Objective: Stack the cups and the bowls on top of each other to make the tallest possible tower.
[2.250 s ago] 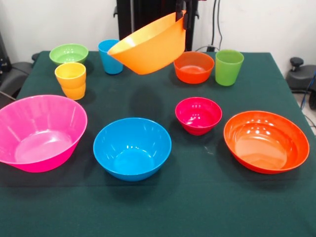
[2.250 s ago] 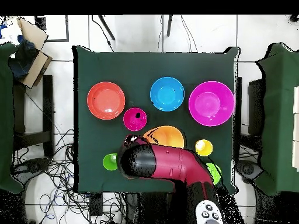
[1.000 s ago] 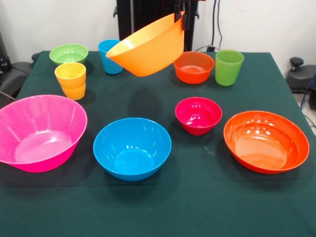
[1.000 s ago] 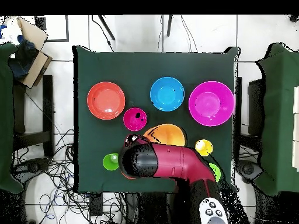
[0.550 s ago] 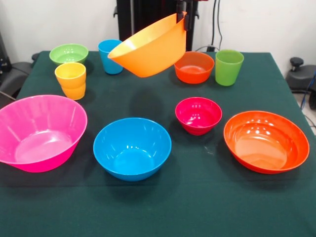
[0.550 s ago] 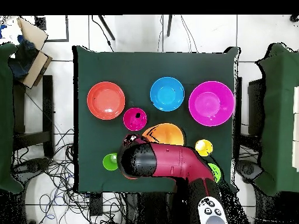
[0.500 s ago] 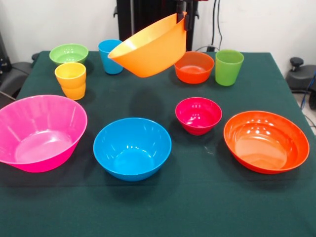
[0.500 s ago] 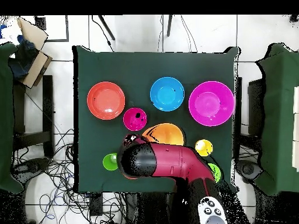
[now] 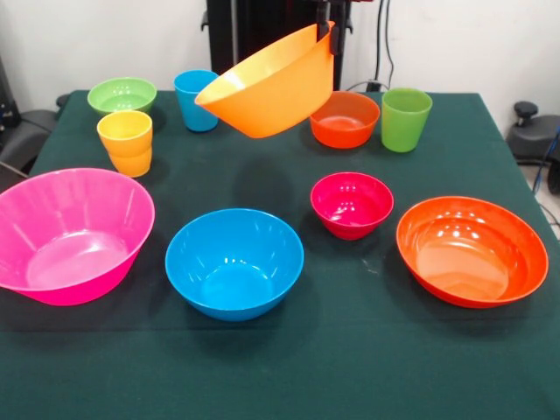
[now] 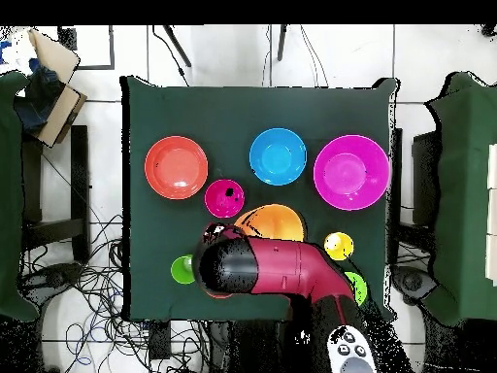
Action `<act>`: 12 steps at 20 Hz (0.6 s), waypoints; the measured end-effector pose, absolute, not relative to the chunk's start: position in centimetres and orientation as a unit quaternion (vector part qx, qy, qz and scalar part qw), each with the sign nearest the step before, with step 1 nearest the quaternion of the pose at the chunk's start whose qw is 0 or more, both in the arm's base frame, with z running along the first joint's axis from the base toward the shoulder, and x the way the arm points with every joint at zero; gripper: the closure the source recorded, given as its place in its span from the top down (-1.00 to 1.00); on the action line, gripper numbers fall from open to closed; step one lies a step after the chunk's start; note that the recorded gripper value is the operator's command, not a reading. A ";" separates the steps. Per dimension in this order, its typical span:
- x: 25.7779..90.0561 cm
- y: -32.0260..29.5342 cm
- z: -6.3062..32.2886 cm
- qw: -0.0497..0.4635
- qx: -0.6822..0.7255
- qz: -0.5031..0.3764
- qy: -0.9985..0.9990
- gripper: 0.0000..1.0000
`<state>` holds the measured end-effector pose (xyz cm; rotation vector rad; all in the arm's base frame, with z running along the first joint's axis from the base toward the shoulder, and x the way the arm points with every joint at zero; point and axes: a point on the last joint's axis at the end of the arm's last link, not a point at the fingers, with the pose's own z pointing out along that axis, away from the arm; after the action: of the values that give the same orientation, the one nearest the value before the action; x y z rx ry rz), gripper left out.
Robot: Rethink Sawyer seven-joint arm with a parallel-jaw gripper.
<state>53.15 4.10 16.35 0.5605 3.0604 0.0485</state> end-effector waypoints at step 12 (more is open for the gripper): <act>53.3 3.3 16.4 0.015 0.187 0.020 0.982 -1.00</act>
<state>53.29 3.27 16.39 0.5824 3.0565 0.0621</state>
